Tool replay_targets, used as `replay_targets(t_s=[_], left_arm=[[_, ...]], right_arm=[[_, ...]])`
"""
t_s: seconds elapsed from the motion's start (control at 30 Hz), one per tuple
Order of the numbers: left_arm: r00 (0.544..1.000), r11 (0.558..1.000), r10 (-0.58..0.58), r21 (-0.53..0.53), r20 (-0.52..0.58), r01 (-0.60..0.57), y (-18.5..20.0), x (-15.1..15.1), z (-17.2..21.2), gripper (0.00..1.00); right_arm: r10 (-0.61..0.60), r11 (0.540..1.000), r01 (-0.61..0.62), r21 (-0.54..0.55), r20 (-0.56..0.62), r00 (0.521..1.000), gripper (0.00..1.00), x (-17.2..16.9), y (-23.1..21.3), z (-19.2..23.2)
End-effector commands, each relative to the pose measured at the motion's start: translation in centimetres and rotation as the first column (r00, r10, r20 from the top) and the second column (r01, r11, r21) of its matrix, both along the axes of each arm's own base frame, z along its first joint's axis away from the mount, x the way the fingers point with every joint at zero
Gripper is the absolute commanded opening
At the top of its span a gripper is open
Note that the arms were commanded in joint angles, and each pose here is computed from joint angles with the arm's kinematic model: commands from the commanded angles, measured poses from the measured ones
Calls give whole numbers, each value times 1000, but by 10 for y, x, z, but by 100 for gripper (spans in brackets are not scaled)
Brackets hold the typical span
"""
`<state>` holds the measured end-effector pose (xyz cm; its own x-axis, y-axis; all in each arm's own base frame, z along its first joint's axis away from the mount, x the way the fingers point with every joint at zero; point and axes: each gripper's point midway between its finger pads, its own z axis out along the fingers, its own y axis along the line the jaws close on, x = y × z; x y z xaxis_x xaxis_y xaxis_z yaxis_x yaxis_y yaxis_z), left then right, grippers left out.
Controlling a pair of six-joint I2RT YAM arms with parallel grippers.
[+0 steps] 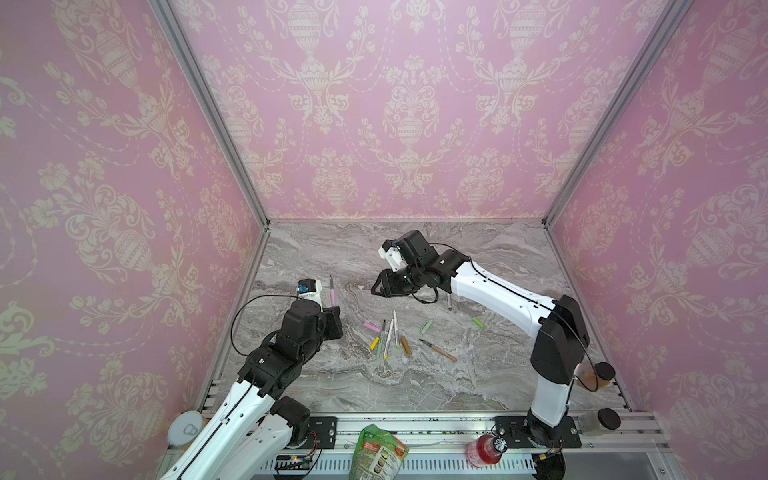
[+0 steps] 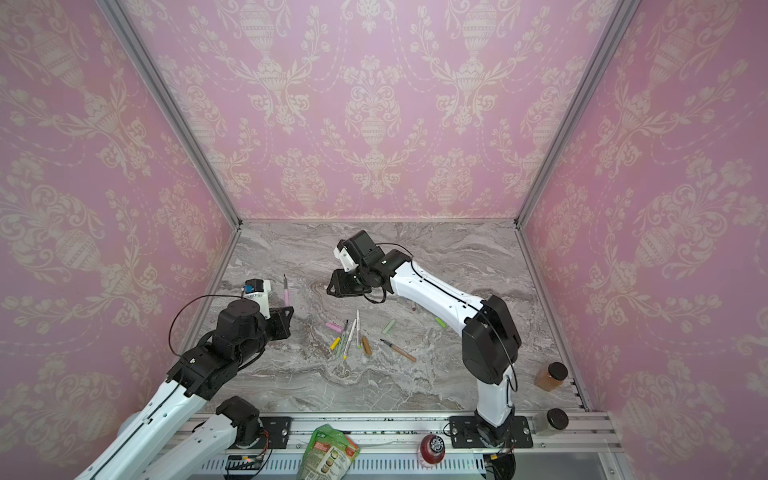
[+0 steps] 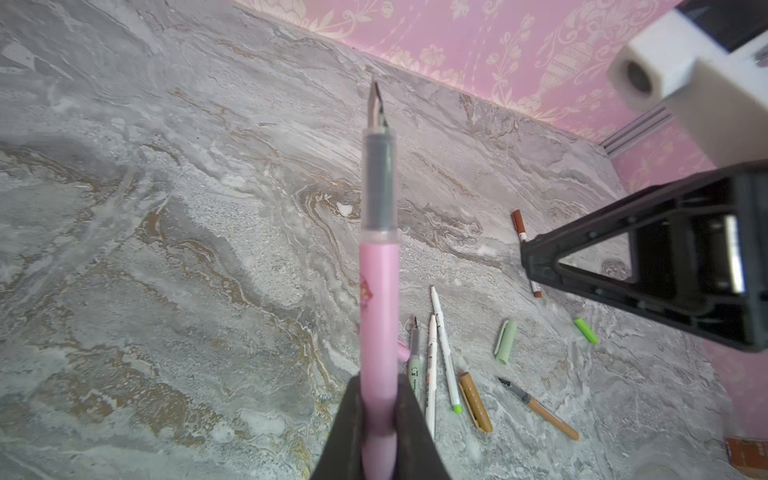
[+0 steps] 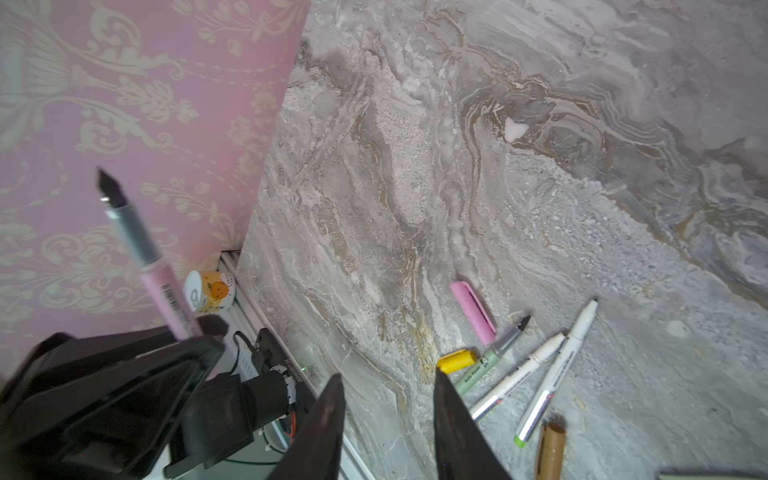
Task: Insert the pens into the pen caps
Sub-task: 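Release the pink pen and grasp the pink cap on the table with the right gripper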
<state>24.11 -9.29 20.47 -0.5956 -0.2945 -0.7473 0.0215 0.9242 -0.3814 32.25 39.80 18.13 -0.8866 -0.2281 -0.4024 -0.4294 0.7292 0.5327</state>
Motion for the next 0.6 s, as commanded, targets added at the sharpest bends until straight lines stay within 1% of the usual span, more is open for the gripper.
replay_targets(t_s=[0.0, 0.1, 0.2, 0.47, 0.57], left_arm=[[999, 998, 40, 57, 7, -41, 16, -6, 1, 0], [999, 998, 48, 37, 12, -48, 17, -10, 1, 0], [999, 999, 49, 17, 11, -49, 18, -15, 0, 0], [997, 997, 72, -25, -2, -72, 22, -25, -7, 0], [997, 997, 69, -37, -15, -70, 19, -23, -10, 0]], right_arm=[[128, 951, -135, -278, -42, 991, 35, -22, -15, -58], [192, 910, -188, -370, -28, 981, 35, -26, -9, -80], [222, 881, -199, -430, 4, 975, 35, -23, -3, -97], [283, 833, -241, -498, 8, 959, 34, -22, 8, -129], [298, 815, -252, -522, 3, 955, 32, -22, 8, -140]])
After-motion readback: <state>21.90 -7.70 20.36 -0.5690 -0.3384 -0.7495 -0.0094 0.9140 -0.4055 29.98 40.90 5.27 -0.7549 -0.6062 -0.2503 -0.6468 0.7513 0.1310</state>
